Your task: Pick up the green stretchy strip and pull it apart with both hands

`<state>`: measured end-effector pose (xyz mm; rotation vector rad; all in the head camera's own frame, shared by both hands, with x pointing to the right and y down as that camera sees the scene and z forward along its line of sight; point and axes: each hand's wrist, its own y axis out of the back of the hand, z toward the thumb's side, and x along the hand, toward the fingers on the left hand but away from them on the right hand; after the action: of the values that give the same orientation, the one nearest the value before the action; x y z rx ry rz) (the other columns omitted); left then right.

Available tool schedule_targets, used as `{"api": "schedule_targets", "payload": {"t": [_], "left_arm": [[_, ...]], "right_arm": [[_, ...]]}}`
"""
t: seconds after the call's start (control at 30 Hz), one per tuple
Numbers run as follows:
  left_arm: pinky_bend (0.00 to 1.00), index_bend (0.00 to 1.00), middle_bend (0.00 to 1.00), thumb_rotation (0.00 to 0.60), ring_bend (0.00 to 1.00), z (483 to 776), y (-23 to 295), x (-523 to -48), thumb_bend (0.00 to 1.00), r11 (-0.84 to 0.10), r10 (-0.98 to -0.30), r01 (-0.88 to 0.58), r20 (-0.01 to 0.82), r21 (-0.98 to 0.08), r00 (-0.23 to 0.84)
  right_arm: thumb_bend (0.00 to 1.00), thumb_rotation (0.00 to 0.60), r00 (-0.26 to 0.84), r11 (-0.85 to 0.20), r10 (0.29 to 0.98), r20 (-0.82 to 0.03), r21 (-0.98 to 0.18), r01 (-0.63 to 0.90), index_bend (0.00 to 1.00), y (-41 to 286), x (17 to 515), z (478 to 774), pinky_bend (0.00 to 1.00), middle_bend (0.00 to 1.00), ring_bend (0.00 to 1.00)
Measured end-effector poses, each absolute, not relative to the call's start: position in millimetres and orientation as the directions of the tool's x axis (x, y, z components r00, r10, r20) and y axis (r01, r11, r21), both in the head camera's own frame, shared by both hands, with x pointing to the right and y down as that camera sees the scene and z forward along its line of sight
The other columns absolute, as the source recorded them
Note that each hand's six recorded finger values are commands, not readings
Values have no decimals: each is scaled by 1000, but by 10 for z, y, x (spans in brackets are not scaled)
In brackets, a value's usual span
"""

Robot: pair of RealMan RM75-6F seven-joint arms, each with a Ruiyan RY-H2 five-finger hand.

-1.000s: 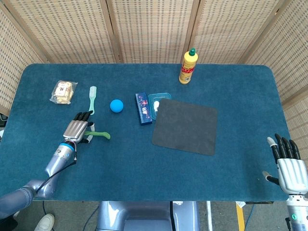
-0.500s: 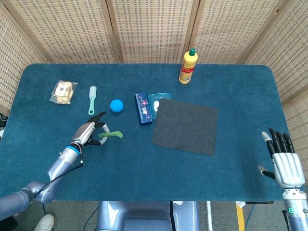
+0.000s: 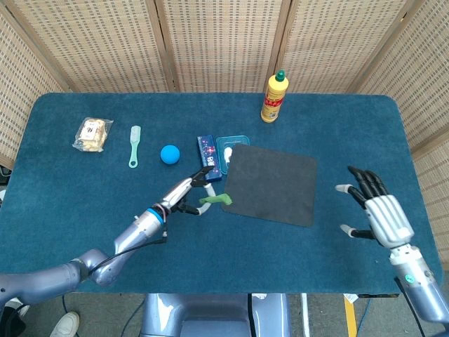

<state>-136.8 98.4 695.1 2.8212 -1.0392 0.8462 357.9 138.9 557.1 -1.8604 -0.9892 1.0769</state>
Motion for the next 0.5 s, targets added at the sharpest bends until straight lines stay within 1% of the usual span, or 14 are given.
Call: {"api": "schedule_targets", "payload": {"t": [0.07, 0.23, 0.37, 0.5], "left_arm": [[0, 761, 0, 600, 0, 6921, 974, -1260, 511, -783, -589, -605, 489, -146, 644], [0, 761, 0, 600, 0, 6860, 967, -1050, 510, -802, -566, -583, 479, -132, 671], [0, 762, 0, 600, 0, 6838, 963, -934, 511, -813, -552, -568, 476, -127, 684], [0, 762, 0, 600, 0, 6842, 965, -836, 515, -820, -540, -562, 481, -113, 690]], "right_arm": [[0, 600, 396, -420, 864, -312, -879, 224, 318, 1287, 3427, 5573, 0, 0, 0], [7, 600, 452, -432, 836, -310, -880, 195, 334, 1173, 3159, 5590, 0, 0, 0], [97, 600, 498, -447, 809, -314, -878, 173, 350, 1136, 2899, 5611, 0, 1, 0], [141, 600, 548, -466, 773, -320, -872, 148, 370, 1090, 2625, 5669, 0, 12, 0]]}}
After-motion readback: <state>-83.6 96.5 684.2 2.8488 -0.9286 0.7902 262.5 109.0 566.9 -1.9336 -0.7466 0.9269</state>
